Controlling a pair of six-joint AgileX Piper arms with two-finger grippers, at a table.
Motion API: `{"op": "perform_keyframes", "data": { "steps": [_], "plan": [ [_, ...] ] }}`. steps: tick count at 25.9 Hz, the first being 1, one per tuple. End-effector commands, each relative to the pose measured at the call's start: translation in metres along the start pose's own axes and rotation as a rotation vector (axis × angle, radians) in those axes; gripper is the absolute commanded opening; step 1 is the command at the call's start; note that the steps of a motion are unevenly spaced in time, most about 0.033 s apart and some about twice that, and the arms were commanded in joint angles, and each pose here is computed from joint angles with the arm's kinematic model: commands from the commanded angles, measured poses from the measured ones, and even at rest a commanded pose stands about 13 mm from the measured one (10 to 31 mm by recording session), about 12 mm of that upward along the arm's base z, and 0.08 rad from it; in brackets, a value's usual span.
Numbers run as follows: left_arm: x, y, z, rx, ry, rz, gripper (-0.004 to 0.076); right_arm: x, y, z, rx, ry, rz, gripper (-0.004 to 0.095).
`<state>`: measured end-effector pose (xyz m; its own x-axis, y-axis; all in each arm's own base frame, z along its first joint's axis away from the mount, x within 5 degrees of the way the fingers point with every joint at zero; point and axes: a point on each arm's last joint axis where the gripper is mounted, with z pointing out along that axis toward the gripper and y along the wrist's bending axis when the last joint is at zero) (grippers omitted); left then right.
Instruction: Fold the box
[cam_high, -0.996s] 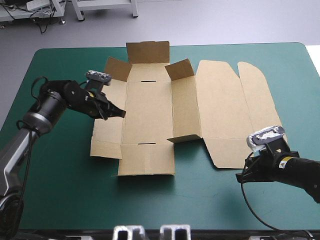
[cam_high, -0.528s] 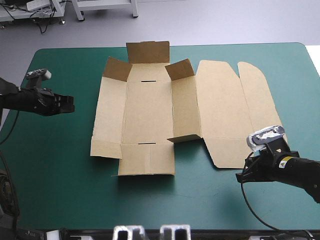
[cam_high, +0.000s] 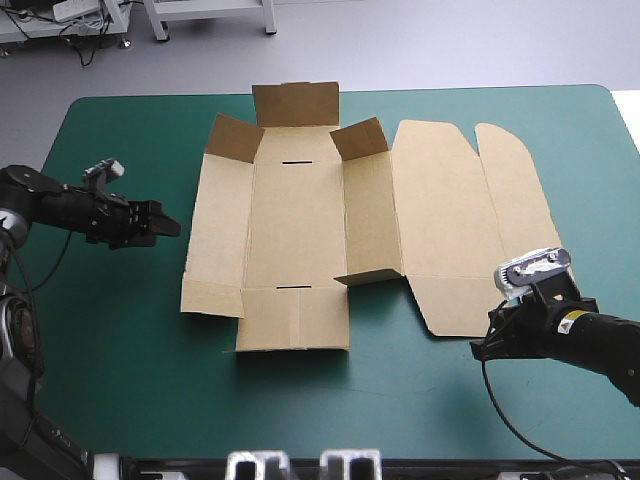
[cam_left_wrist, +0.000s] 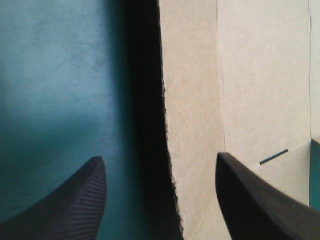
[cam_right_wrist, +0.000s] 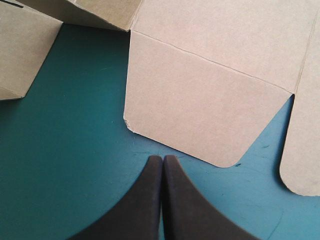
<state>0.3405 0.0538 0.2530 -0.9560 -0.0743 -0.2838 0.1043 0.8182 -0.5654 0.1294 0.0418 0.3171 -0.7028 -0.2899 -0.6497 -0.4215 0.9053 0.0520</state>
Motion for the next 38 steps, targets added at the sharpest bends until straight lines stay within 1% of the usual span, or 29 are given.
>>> {"op": "perform_keyframes", "data": {
  "steps": [1, 3, 6, 8, 9, 11, 13, 14, 20, 24, 30, 35, 37, 38],
  "plan": [
    [0.001, -0.02, 0.008, 0.117, 0.05, 0.023, 0.0463, -0.009, 0.001, -0.007, 0.002, -0.076, 0.001, -0.002],
    [0.0, -0.021, 0.02, 0.134, 0.078, 0.026, 0.0462, -0.009, 0.001, -0.007, 0.002, -0.076, 0.001, -0.002],
    [-0.002, -0.036, 0.04, 0.196, 0.106, 0.067, 0.0462, -0.009, 0.001, -0.007, 0.002, -0.074, 0.001, -0.002],
    [-0.003, -0.043, 0.048, 0.193, 0.104, 0.091, 0.0459, -0.009, 0.001, -0.007, 0.002, -0.074, 0.001, -0.002],
    [-0.005, -0.044, 0.051, 0.184, 0.096, 0.092, 0.0433, -0.009, 0.001, -0.007, 0.0, -0.075, 0.003, -0.002],
    [-0.007, -0.042, 0.053, 0.167, 0.079, 0.05, 0.0272, -0.008, 0.001, -0.007, -0.002, -0.07, 0.003, -0.002],
    [-0.009, -0.039, 0.055, 0.152, 0.065, 0.02, 0.007, -0.008, 0.001, -0.007, -0.003, -0.066, 0.003, -0.002],
    [-0.009, -0.039, 0.056, 0.153, 0.067, 0.018, -0.0006, -0.008, 0.001, -0.007, -0.003, -0.066, 0.003, -0.002],
    [-0.006, -0.034, 0.064, 0.185, 0.118, 0.001, -0.0004, -0.008, 0.001, -0.007, -0.003, -0.066, 0.003, -0.002],
    [-0.009, -0.04, 0.06, 0.214, 0.096, 0.01, -0.001, -0.008, 0.001, -0.007, -0.003, -0.066, 0.003, -0.002],
    [-0.014, -0.057, 0.038, 0.212, 0.051, 0.135, -0.001, -0.008, 0.002, -0.007, -0.012, -0.069, 0.009, -0.002],
    [-0.02, -0.088, 0.009, 0.119, 0.024, 0.321, -0.001, -0.009, 0.002, -0.007, -0.011, -0.072, 0.01, -0.002],
    [-0.024, -0.115, -0.004, 0.074, 0.006, 0.419, -0.001, -0.009, 0.002, -0.007, -0.011, -0.074, 0.01, -0.002],
    [-0.026, -0.136, -0.01, 0.043, -0.009, 0.503, -0.001, -0.009, 0.002, -0.007, -0.01, -0.078, 0.01, -0.002]
  ]
}}
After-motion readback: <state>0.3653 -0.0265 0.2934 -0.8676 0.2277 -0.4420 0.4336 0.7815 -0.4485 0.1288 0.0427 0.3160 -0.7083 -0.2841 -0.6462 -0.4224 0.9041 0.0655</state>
